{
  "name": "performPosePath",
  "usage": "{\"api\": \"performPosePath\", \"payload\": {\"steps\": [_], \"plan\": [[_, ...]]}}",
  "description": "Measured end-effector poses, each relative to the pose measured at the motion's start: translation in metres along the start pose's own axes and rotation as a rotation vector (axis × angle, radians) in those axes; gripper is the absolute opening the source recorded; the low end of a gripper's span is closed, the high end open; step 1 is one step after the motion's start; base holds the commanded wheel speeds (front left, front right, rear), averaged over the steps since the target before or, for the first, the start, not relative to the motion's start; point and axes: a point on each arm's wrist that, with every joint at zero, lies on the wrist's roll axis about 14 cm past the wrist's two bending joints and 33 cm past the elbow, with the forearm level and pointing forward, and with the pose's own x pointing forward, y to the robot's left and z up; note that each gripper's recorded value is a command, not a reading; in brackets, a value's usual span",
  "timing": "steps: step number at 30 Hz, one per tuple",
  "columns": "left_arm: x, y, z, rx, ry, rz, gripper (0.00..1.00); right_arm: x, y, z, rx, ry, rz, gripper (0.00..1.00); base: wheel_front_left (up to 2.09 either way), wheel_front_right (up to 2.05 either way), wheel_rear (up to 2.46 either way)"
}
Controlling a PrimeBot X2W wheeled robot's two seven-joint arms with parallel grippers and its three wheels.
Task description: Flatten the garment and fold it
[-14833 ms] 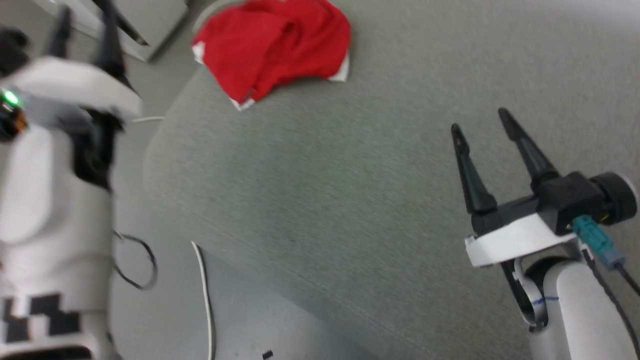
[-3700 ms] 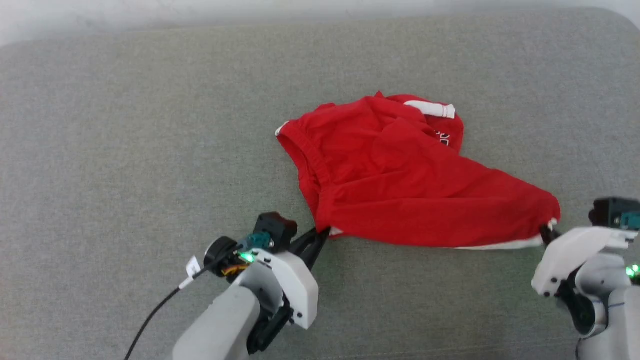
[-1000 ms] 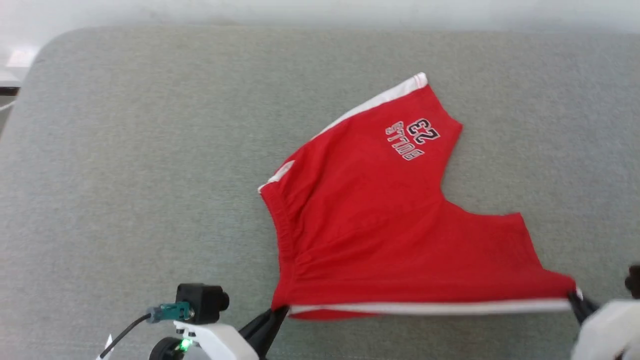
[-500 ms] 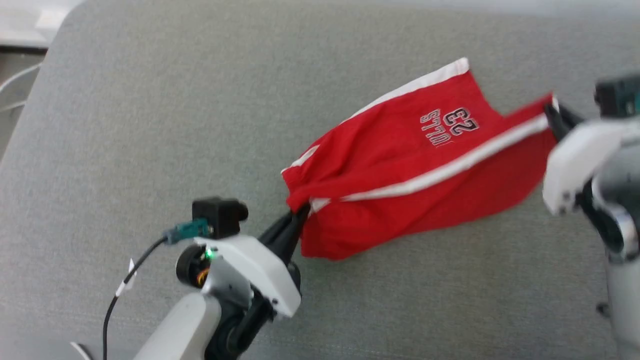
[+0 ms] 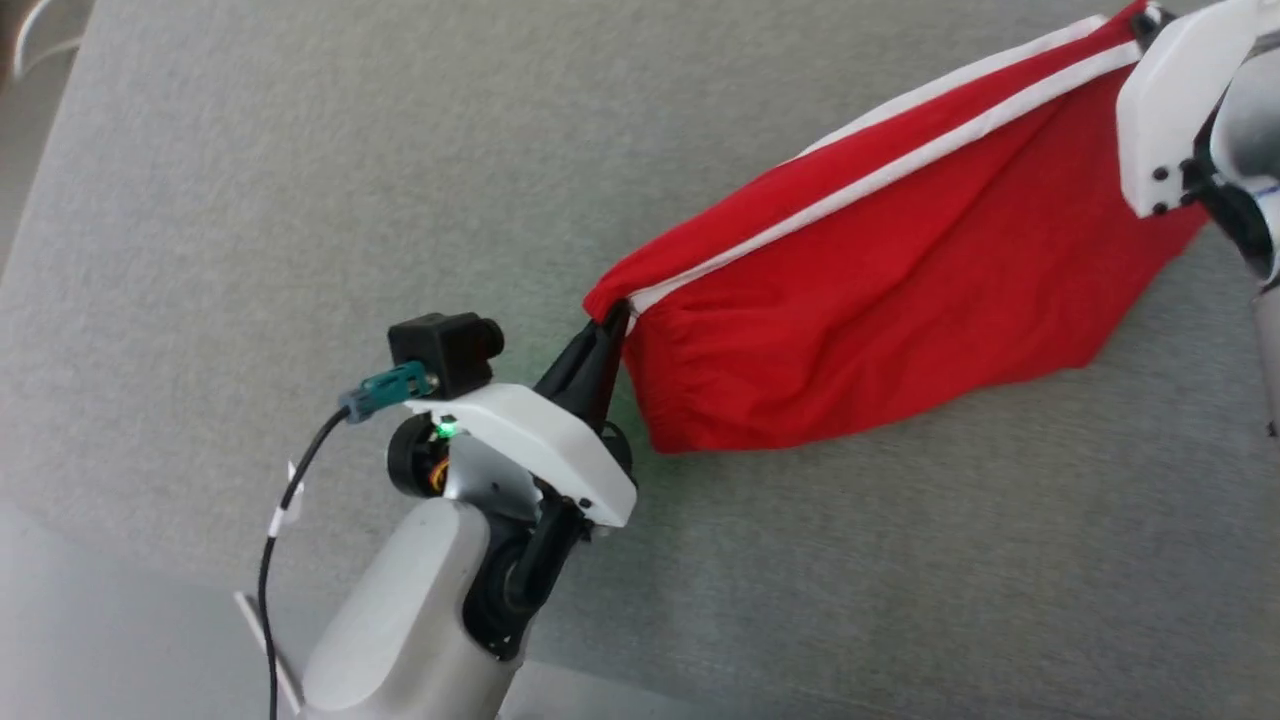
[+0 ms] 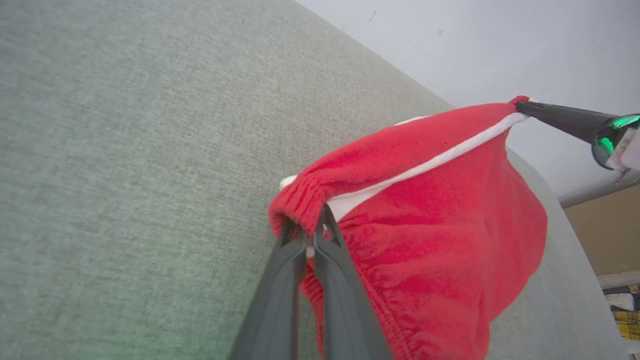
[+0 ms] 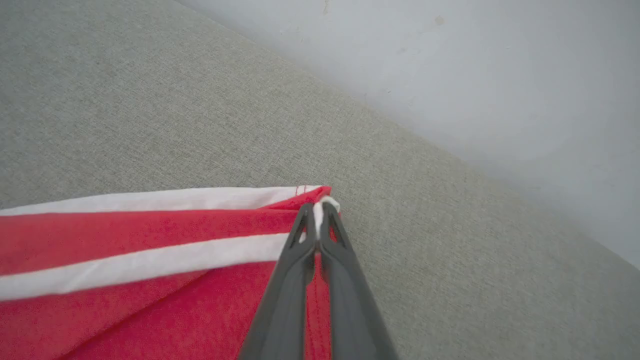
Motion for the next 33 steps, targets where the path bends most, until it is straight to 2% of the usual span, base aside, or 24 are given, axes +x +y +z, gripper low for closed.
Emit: {"api": "performPosePath", "payload": {"steps": [6, 9, 10, 11, 12, 13, 23, 33], "plan": [[0.006, 0.015, -0.007, -0.016, 0.0, 0.028, 0.0, 0.04, 0.019, -0.023, -0.059, 0.112, 0.058, 0.0, 0.0, 0.0, 0.0], [0.007, 0.02, -0.013, -0.016, 0.011, 0.037, 0.0, 0.053, 0.027, -0.035, -0.053, 0.164, 0.082, 0.0, 0.0, 0.0, 0.0], [0.007, 0.021, -0.015, -0.014, 0.014, 0.032, 0.0, 0.056, 0.029, -0.039, -0.046, 0.185, 0.089, 0.11, 0.0, 0.0, 0.0], [0.007, 0.021, -0.016, -0.013, 0.017, 0.029, 0.32, 0.058, 0.031, -0.042, -0.038, 0.203, 0.098, 0.41, 0.0, 0.0, 0.0], [0.007, 0.021, -0.016, -0.011, 0.018, 0.024, 0.69, 0.059, 0.033, -0.044, -0.032, 0.212, 0.105, 1.0, 0.0, 0.0, 0.0], [0.007, 0.02, -0.016, -0.01, 0.015, 0.017, 1.0, 0.059, 0.034, -0.044, -0.021, 0.221, 0.109, 1.0, 0.0, 0.0, 0.0], [-0.012, 0.008, -0.002, 0.022, -0.05, -0.03, 1.0, 0.028, 0.035, -0.039, 0.065, 0.14, 0.137, 1.0, 0.0, 0.0, 0.0], [-0.055, -0.004, 0.006, 0.099, -0.126, -0.057, 1.0, -0.041, 0.012, -0.009, 0.192, -0.169, 0.087, 1.0, 0.0, 0.0, 0.0]]}}
